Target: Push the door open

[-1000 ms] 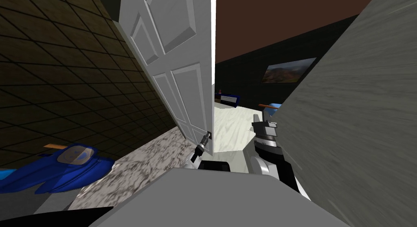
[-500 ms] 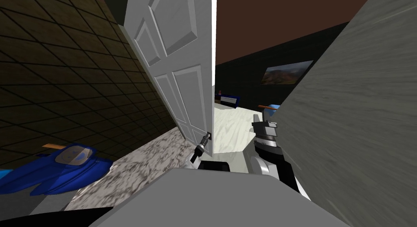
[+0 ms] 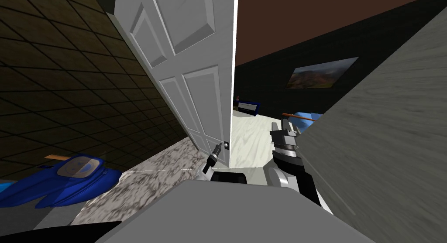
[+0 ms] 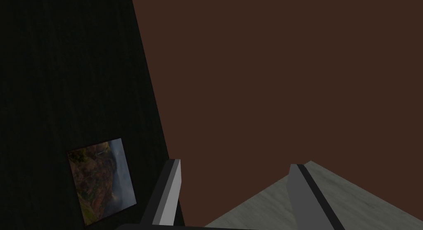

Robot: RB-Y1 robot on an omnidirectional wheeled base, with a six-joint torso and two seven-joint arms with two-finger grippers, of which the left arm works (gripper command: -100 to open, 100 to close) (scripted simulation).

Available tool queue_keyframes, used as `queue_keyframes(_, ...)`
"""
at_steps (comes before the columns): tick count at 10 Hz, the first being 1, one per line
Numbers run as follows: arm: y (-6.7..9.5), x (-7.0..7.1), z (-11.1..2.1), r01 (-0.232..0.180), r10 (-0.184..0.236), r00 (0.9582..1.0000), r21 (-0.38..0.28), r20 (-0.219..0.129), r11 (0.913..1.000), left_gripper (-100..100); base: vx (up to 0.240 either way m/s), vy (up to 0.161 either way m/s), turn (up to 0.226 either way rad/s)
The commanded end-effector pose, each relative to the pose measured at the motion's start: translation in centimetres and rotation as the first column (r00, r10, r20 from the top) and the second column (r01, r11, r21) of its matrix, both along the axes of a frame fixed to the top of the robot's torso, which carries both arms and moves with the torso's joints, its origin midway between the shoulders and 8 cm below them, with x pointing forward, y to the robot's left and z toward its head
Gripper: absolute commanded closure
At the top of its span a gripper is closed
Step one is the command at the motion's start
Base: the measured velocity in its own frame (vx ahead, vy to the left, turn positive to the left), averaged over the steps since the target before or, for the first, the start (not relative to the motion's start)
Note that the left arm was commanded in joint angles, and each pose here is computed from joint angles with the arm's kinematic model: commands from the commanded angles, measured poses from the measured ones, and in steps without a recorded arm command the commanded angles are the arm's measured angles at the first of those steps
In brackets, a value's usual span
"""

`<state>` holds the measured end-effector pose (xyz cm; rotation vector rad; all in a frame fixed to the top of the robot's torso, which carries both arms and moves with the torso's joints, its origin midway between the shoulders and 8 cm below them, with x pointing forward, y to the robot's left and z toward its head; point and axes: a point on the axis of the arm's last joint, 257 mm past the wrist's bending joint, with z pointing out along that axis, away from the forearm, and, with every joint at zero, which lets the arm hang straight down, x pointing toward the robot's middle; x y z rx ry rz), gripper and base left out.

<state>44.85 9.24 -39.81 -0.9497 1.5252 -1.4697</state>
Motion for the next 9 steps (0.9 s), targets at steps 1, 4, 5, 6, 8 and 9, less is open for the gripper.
queue_keyframes(1, 0.1, 0.0, -0.1, 0.001, -0.001, 1.0000, 0.001, -0.003, 1.0000, -100, -0.167, -0.016, 0.014)
queue_keyframes(4, -0.1, 0.2, 0.1, -0.001, 0.000, 1.0000, -0.007, -0.006, 1.0000, -100, -0.223, 0.023, 0.036)
queue_keyframes(5, -0.5, 0.3, 0.3, -0.001, 0.001, 1.0000, -0.017, -0.008, 0.9999, -100, -0.250, 0.002, 0.059)
queue_keyframes(6, -0.8, 0.3, 0.4, -0.001, 0.000, 1.0000, -0.024, -0.009, 0.9997, -100, -0.257, 0.003, 0.040)
queue_keyframes(8, -1.1, 0.4, 0.5, 0.000, 0.000, 1.0000, -0.032, -0.009, 0.9995, -100, -0.188, 0.000, 0.026)
queue_keyframes(9, -0.6, 0.4, 0.4, -0.005, 0.004, 1.0000, -0.024, -0.008, 0.9997, -100, 0.070, -0.046, -0.034)
